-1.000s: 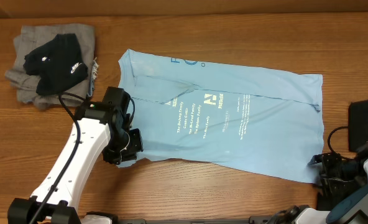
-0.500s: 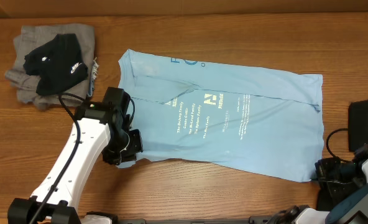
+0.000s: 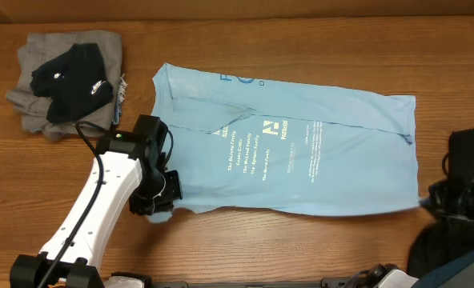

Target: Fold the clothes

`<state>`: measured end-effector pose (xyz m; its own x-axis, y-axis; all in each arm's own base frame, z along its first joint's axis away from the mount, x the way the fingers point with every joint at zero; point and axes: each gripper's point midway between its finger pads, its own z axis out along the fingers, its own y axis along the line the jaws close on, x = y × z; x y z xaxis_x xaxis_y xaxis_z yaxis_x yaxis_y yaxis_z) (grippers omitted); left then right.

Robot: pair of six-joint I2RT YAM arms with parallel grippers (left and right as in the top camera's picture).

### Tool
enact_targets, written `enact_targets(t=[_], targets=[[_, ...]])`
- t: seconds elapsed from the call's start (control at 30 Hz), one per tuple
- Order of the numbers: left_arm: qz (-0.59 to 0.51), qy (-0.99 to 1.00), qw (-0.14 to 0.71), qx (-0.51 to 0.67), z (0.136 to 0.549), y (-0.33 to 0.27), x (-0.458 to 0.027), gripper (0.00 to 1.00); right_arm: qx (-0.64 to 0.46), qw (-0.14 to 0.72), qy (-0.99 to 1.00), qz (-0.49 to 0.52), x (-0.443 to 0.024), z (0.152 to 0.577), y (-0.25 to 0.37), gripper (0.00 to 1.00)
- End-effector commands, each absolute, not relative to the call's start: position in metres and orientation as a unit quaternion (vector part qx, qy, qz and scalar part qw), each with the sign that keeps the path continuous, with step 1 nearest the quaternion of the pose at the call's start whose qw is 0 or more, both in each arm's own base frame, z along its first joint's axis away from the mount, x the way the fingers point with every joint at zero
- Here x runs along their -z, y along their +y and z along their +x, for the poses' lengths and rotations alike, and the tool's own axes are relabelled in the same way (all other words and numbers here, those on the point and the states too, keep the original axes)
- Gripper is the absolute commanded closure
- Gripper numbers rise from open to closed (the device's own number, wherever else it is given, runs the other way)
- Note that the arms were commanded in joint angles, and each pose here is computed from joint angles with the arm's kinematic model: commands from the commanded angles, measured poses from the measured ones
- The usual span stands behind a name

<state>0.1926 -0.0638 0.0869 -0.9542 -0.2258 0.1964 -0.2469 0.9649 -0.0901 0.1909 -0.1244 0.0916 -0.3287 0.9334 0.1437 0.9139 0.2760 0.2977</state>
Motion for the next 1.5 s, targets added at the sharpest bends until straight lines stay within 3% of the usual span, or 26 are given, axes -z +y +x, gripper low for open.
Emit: enact_targets(t=[0.0, 0.43, 0.67, 0.83, 0.87, 0.9, 0.93, 0.97, 1.0, 1.03, 1.17, 1.33, 1.47], targets=[[0.103, -0.992, 0.019, -0.071, 0.230, -0.066, -0.102, 0.96, -0.191, 0.073, 0.799, 0.565, -0.104, 0.216, -0.125, 0.96], [0.023, -0.954, -0.271, -0.126, 0.365, -0.088, -0.151, 0.96, -0.201, 0.168, 0.771, 0.580, -0.096, 0.300, -0.143, 0.96], [0.019, -0.927, -0.354, -0.127, 0.402, -0.089, -0.174, 0.96, -0.247, 0.236, 0.755, 0.560, -0.105, 0.345, -0.154, 0.96], [0.018, -0.920, -0.369, -0.130, 0.415, -0.092, -0.172, 0.96, -0.260, 0.268, 0.758, 0.534, -0.112, 0.370, -0.147, 0.94], [0.018, -0.921, -0.368, -0.130, 0.417, -0.092, -0.169, 0.96, -0.262, 0.275, 0.761, 0.526, -0.114, 0.375, -0.144, 0.92], [0.018, -0.922, -0.365, -0.129, 0.419, -0.092, -0.165, 0.91, -0.262, 0.283, 0.762, 0.519, -0.116, 0.379, -0.143, 0.83], [0.018, -0.923, -0.363, -0.129, 0.421, -0.093, -0.162, 0.79, -0.259, 0.292, 0.763, 0.515, -0.118, 0.382, -0.144, 0.62], [0.018, -0.924, -0.360, -0.128, 0.421, -0.093, -0.159, 0.67, -0.257, 0.298, 0.763, 0.513, -0.120, 0.384, -0.145, 0.49], [0.018, -0.925, -0.357, -0.128, 0.422, -0.093, -0.156, 0.55, -0.258, 0.304, 0.762, 0.511, -0.122, 0.386, -0.146, 0.43], [0.019, -0.927, -0.351, -0.127, 0.420, -0.092, -0.154, 0.48, -0.258, 0.305, 0.762, 0.510, -0.122, 0.387, -0.146, 0.40], [0.009, -0.940, -0.322, -0.113, 0.408, -0.087, -0.143, 0.37, -0.251, 0.286, 0.771, 0.511, -0.115, 0.376, -0.146, 0.38], [0.002, -0.961, -0.259, -0.101, 0.381, -0.084, -0.123, 0.39, -0.236, 0.242, 0.806, 0.487, -0.099, 0.357, -0.133, 0.37], [-0.027, -0.964, -0.233, -0.126, 0.369, -0.096, -0.119, 0.46, -0.232, 0.209, 0.827, 0.468, -0.091, 0.347, -0.116, 0.36]])
